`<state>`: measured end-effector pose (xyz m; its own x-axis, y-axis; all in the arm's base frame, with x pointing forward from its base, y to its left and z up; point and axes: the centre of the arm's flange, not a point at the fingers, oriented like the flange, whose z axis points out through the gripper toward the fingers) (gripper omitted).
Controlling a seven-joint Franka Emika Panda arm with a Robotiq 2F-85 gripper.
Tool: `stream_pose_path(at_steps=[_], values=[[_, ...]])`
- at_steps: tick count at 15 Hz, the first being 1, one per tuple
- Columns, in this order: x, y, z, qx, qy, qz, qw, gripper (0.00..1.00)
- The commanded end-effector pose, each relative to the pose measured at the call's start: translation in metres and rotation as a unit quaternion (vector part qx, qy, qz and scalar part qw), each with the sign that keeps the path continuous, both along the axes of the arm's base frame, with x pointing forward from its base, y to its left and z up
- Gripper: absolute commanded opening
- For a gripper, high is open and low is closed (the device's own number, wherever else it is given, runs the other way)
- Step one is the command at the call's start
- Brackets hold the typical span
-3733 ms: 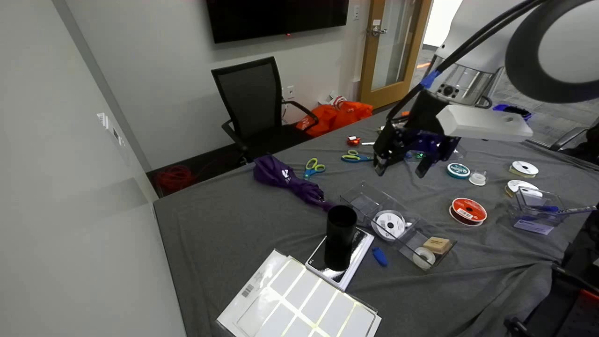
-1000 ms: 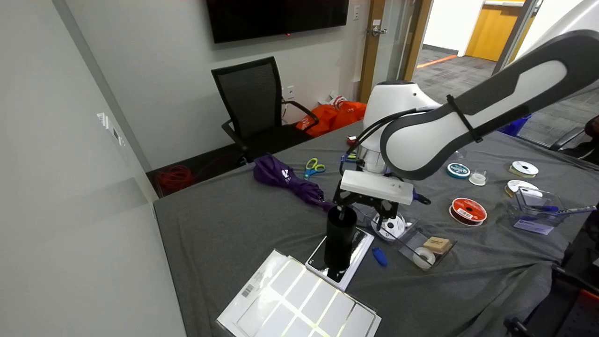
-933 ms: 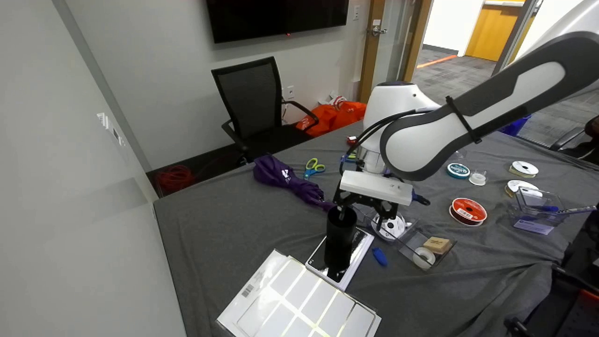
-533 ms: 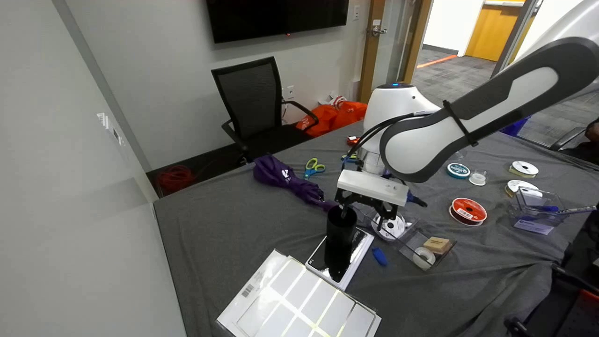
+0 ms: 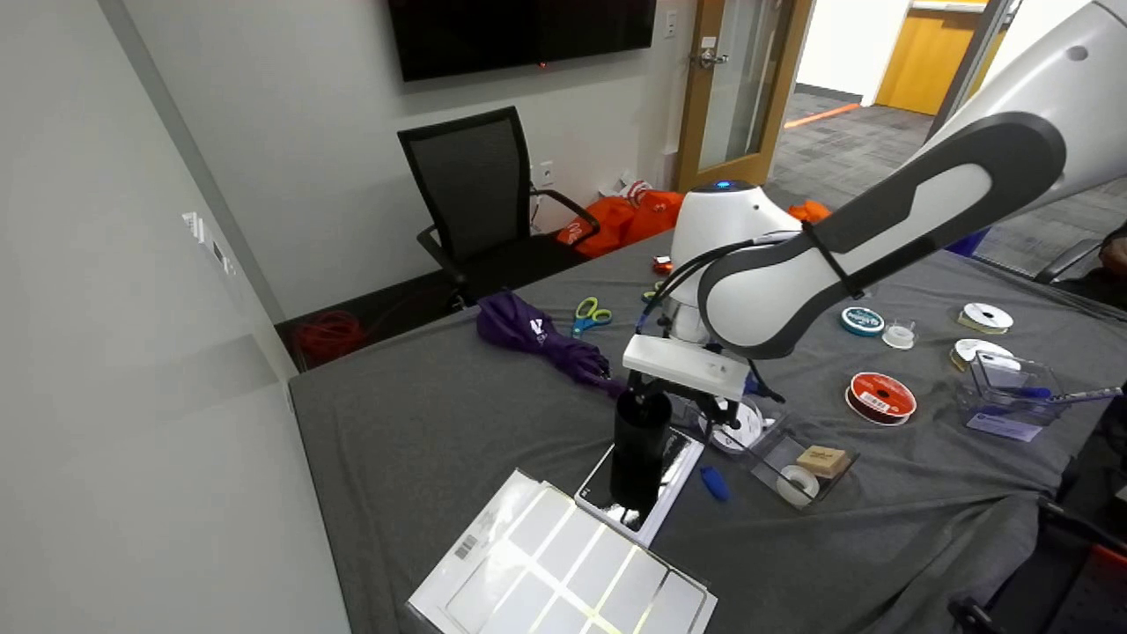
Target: Remove the black cup from the scale
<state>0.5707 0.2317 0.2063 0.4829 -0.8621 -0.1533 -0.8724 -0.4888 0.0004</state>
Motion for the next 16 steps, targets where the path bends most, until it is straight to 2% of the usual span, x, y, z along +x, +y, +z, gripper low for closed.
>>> stream_pose_path(at_steps=[1, 10, 12, 16], values=[[0.0114, 0.0055, -0.0081, -0.008, 0.005, -0.003, 0.9999, 0.68], [0.0128, 0.0064, -0.0125, -0.006, -0.003, 0.003, 1.0000, 0.03], [0.0121, 0.0069, -0.0102, -0.004, -0.008, 0.006, 0.9999, 0.00], [0.0102, 0.0072, -0.0064, -0.002, -0.015, 0.012, 0.9998, 0.02]])
